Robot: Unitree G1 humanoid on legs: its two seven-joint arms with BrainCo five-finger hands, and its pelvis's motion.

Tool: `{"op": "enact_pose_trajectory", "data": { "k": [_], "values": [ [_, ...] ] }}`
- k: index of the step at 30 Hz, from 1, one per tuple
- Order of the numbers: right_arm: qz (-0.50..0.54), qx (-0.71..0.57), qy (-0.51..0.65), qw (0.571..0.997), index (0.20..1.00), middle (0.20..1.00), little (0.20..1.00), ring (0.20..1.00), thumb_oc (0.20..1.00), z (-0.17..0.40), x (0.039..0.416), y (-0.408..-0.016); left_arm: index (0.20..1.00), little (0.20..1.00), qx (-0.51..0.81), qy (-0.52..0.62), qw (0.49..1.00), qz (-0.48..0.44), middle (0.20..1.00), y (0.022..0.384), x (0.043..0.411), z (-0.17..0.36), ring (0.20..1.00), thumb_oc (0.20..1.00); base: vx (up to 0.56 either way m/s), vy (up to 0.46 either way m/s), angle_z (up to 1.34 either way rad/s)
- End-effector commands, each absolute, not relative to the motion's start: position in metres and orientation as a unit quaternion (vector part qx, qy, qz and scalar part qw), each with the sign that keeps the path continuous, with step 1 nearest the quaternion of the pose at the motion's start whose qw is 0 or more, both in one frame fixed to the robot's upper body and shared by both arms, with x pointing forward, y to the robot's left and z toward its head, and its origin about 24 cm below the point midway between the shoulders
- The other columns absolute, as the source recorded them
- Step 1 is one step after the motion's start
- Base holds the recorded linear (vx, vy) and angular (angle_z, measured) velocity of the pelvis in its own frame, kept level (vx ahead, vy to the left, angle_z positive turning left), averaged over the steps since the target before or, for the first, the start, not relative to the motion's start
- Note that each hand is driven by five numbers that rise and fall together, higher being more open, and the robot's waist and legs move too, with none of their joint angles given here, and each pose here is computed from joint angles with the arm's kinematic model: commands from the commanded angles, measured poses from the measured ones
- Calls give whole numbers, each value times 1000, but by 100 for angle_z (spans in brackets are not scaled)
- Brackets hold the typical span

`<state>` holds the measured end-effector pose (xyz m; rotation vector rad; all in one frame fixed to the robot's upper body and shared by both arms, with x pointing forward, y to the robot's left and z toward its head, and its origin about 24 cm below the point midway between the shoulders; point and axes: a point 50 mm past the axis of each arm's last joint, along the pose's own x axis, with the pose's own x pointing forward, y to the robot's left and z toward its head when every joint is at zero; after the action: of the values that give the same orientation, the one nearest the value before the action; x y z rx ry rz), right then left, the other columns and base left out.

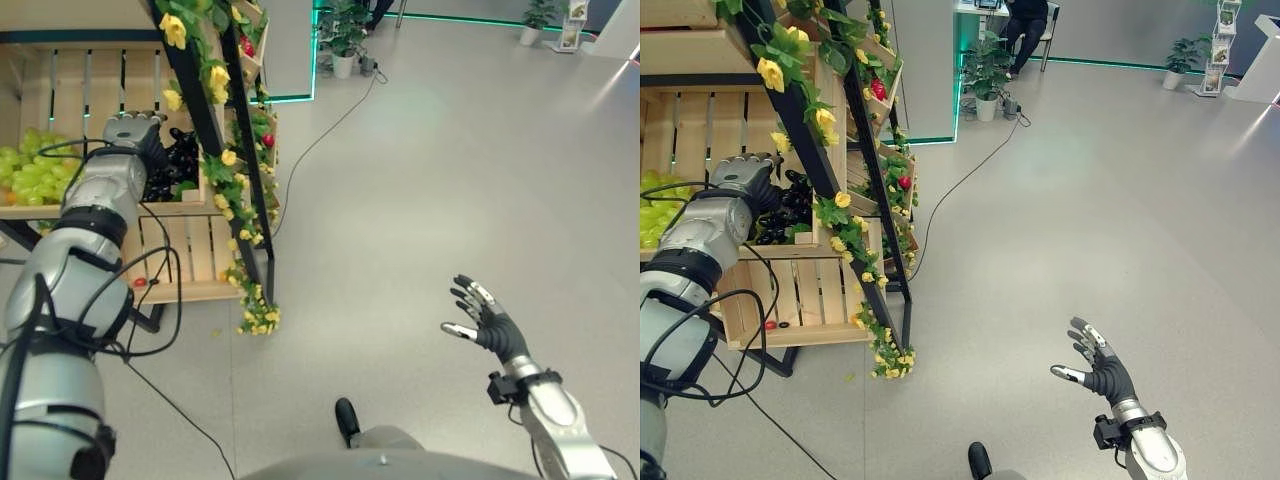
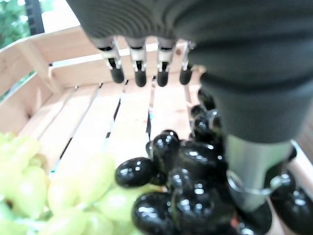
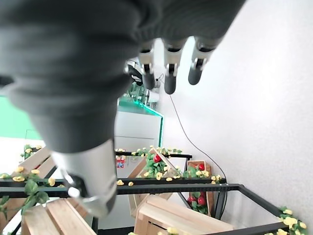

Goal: Pick up the fruits from the basket on one side to the basket on the other side

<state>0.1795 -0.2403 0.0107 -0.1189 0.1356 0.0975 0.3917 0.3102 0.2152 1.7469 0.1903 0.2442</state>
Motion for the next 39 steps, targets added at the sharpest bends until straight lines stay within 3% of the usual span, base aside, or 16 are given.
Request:
{"op": "enact_pose_trajectory", "data": {
  "k": [1, 6, 12, 13, 17, 20, 24, 25, 30, 39],
  "values": [
    [32, -82, -40, 995, 1000, 1000, 1000, 1000, 1000, 54, 196, -255, 1000, 1000, 786, 62, 593, 166, 1000, 319, 390, 270, 1000, 1000, 0, 0, 0],
    [39, -82, -39, 995, 1000, 1000, 1000, 1000, 1000, 53, 198, -253, 1000, 1000, 766, 50, 617, 173, 1000, 315, 392, 266, 1000, 1000, 0, 0, 0],
    [29, -73, -39, 996, 1000, 1000, 1000, 1000, 1000, 51, 196, -250, 1000, 1000, 627, -64, 748, 208, 1000, 306, 387, 276, 1000, 1000, -4, -9, 1],
    [29, -73, -39, 996, 1000, 1000, 1000, 1000, 1000, 51, 196, -250, 1000, 1000, 627, -63, 748, 208, 1000, 306, 387, 276, 1000, 1000, -34, -42, 9],
    [-1, -70, -35, 997, 1000, 1000, 1000, 1000, 1000, 47, 192, -256, 1000, 1000, 456, -189, 852, 174, 1000, 275, 373, 248, 1000, 1000, -11, -38, 11],
    [-20, -65, -32, 997, 1000, 1000, 1000, 1000, 1000, 42, 190, -256, 1000, 1000, 329, -248, 896, 166, 1000, 262, 345, 209, 1000, 1000, 0, -31, 21],
    [-21, -64, -41, 997, 1000, 1000, 1000, 1000, 1000, 45, 192, -255, 1000, 1000, 268, -243, 918, 163, 1000, 259, 328, 177, 1000, 1000, 0, -16, 24],
    [-27, -55, -47, 997, 1000, 1000, 1000, 1000, 1000, 45, 194, -254, 1000, 1000, 188, -261, 934, 158, 1000, 248, 322, 170, 1000, 1000, 4, -10, 12],
    [-35, -41, -55, 997, 1000, 1000, 1000, 1000, 1000, 45, 198, -251, 1000, 1000, 72, -269, 952, 125, 1000, 235, 300, 150, 1000, 1000, 1, -19, 18],
    [-51, -34, -65, 996, 1000, 1000, 1000, 1000, 1000, 47, 198, -252, 1000, 1000, 4, -219, 974, 57, 1000, 226, 258, 110, 1000, 1000, -7, -16, 11]
  ]
}}
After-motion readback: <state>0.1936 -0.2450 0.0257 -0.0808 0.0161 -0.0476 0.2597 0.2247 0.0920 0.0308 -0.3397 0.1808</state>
